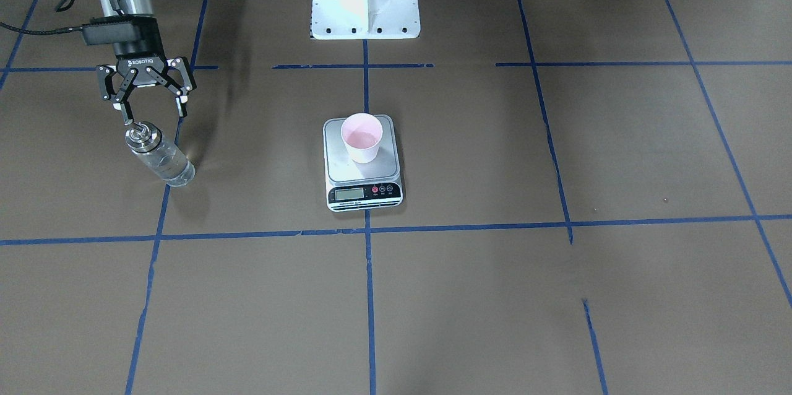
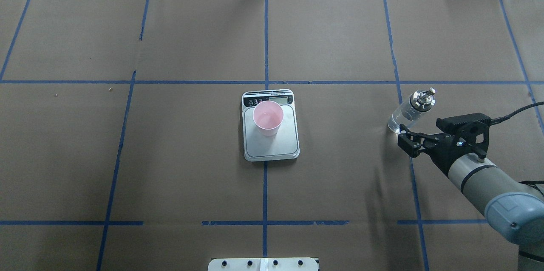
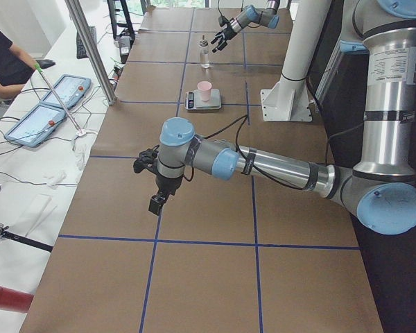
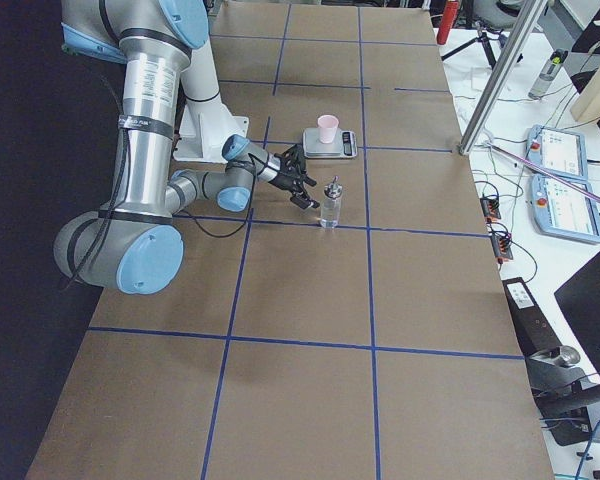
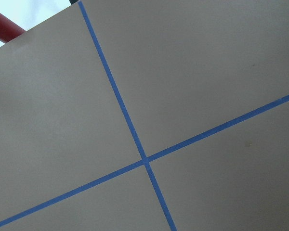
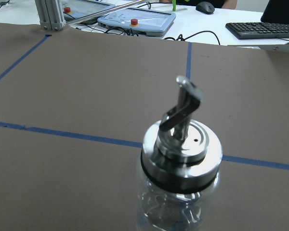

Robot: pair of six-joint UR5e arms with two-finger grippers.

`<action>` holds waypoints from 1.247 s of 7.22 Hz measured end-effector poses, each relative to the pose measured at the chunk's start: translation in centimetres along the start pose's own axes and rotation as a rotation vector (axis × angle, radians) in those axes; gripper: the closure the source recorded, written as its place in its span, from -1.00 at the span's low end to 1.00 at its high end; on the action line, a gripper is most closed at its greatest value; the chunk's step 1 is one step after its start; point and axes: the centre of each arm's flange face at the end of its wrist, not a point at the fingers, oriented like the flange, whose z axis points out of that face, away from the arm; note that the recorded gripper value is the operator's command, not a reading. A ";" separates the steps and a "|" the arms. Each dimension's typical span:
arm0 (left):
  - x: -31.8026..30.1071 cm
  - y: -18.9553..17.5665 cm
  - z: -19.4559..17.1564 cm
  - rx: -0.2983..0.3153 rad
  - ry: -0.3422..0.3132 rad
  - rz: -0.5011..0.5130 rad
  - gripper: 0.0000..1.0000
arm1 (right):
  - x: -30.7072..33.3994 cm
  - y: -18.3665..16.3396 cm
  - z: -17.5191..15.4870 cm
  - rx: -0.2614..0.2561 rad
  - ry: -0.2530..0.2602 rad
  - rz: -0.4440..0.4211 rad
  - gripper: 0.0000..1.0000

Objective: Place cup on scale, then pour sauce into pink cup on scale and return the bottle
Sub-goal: 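Close the right gripper around the glass bottle's neck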

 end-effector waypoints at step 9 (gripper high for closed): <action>-0.4 -1.0 -0.7 0.017 -0.014 -0.001 -1.00 | -0.6 -0.4 5.0 0.037 0.042 -0.080 -1.00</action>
